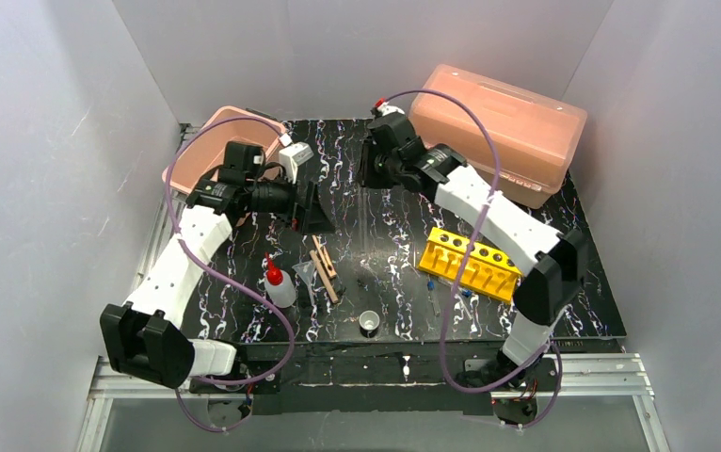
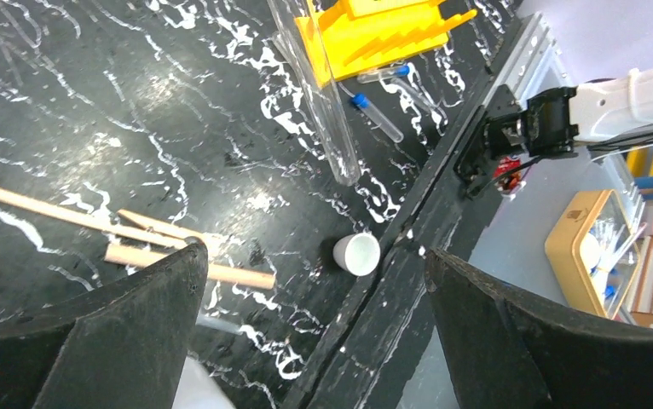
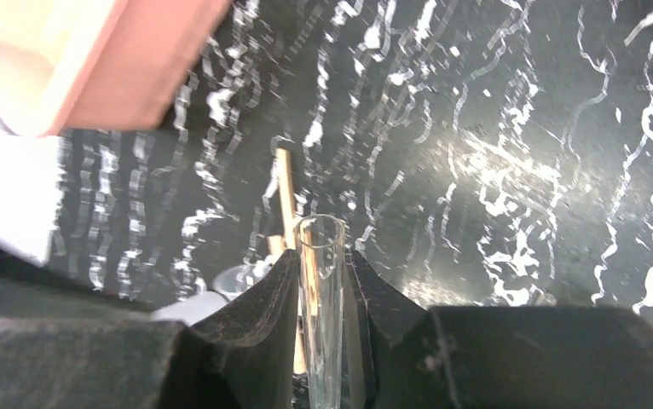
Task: Organize the chemistry lab equipment
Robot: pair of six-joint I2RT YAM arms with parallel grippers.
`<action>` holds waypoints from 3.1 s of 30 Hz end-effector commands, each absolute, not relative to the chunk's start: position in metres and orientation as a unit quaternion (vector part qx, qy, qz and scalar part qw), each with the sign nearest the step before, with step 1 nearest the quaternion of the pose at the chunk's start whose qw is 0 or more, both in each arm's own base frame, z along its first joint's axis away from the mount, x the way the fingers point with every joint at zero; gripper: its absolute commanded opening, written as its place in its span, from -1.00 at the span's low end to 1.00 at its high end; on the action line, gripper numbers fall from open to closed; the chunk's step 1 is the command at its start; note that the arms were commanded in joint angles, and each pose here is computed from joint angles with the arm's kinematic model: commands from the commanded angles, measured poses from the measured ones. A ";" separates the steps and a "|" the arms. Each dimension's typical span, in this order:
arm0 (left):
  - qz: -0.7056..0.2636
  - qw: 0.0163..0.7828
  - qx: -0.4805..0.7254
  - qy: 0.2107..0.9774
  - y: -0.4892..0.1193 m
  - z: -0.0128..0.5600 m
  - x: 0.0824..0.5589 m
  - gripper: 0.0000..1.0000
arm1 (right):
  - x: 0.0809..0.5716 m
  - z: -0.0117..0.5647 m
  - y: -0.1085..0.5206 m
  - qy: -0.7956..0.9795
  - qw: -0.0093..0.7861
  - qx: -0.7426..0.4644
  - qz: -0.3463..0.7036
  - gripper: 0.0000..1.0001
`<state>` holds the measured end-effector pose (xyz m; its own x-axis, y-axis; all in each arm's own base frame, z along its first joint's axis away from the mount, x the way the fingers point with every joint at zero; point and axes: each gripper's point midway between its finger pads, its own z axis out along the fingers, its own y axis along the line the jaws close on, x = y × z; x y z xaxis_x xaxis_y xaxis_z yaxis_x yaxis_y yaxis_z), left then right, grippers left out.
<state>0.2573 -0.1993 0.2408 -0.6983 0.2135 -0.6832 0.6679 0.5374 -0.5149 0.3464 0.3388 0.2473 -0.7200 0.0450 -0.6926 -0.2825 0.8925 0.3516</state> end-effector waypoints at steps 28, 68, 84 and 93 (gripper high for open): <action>-0.436 0.285 0.265 0.812 -0.256 0.238 0.252 0.20 | 0.306 0.343 0.351 0.816 0.396 -0.007 0.420 -0.91; -0.467 0.288 0.274 0.790 -0.261 0.263 0.242 -0.70 | 0.293 0.320 0.374 0.821 0.380 -0.038 0.424 -0.26; -0.443 0.300 0.275 0.799 -0.254 0.275 0.245 0.92 | 0.288 0.343 0.341 0.810 0.442 -0.068 0.380 -0.97; -0.409 0.285 0.284 0.819 -0.229 0.284 0.245 0.99 | 0.286 0.335 0.222 0.800 0.567 -0.019 0.197 -0.97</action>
